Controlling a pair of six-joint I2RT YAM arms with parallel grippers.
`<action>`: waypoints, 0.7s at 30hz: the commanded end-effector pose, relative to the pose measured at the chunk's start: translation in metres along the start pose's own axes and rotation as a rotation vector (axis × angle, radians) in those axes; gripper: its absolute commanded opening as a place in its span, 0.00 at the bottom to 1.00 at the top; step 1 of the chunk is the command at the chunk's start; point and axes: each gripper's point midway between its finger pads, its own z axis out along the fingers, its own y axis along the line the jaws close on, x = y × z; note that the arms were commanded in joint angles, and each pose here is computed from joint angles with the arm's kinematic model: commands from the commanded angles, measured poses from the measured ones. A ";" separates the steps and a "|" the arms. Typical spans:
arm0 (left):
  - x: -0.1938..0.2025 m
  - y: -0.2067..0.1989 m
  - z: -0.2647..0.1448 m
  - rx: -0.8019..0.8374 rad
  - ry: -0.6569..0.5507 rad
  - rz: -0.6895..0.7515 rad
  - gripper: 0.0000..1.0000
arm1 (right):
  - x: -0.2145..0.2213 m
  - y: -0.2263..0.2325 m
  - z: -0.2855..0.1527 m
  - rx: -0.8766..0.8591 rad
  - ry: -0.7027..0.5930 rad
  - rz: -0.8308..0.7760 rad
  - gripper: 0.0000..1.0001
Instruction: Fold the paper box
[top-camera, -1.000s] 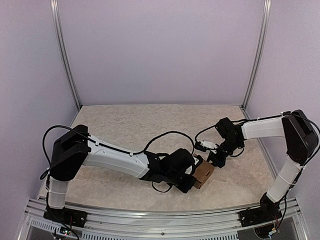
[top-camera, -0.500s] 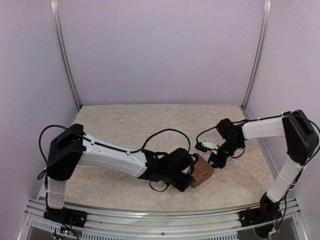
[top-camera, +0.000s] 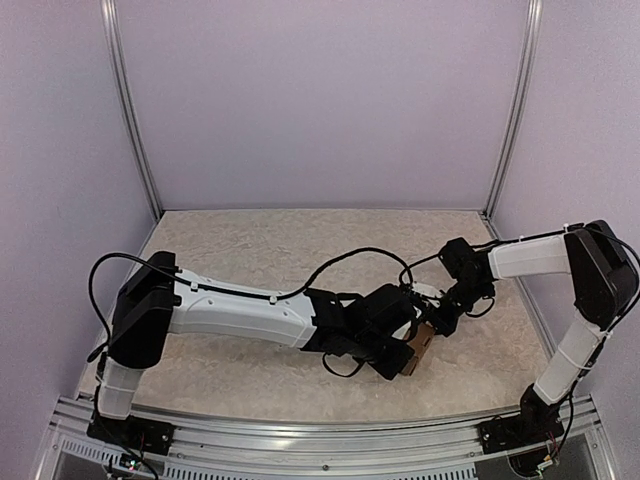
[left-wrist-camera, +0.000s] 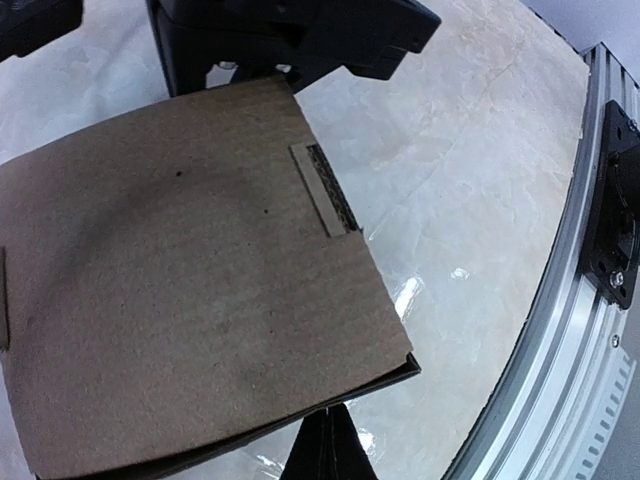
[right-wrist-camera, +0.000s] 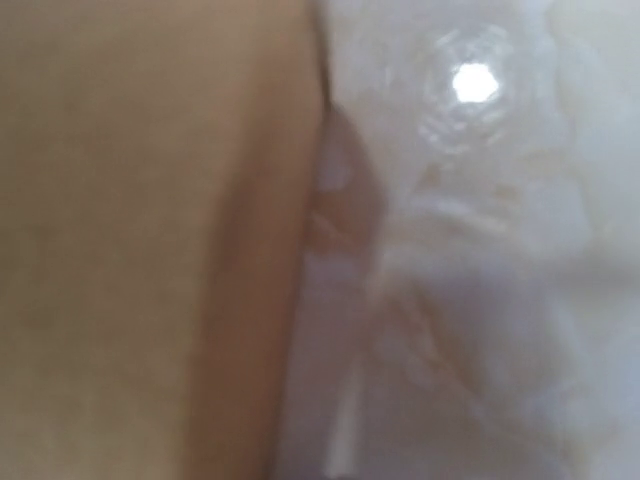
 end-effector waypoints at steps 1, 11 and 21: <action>-0.019 0.013 0.022 -0.021 -0.045 0.019 0.00 | 0.009 0.028 0.004 -0.111 0.013 0.008 0.02; 0.011 0.040 0.033 -0.068 0.010 -0.002 0.00 | 0.011 0.025 0.004 -0.101 0.024 0.005 0.02; 0.034 0.014 -0.037 -0.029 0.083 0.116 0.04 | -0.013 -0.008 -0.022 -0.005 -0.025 0.010 0.03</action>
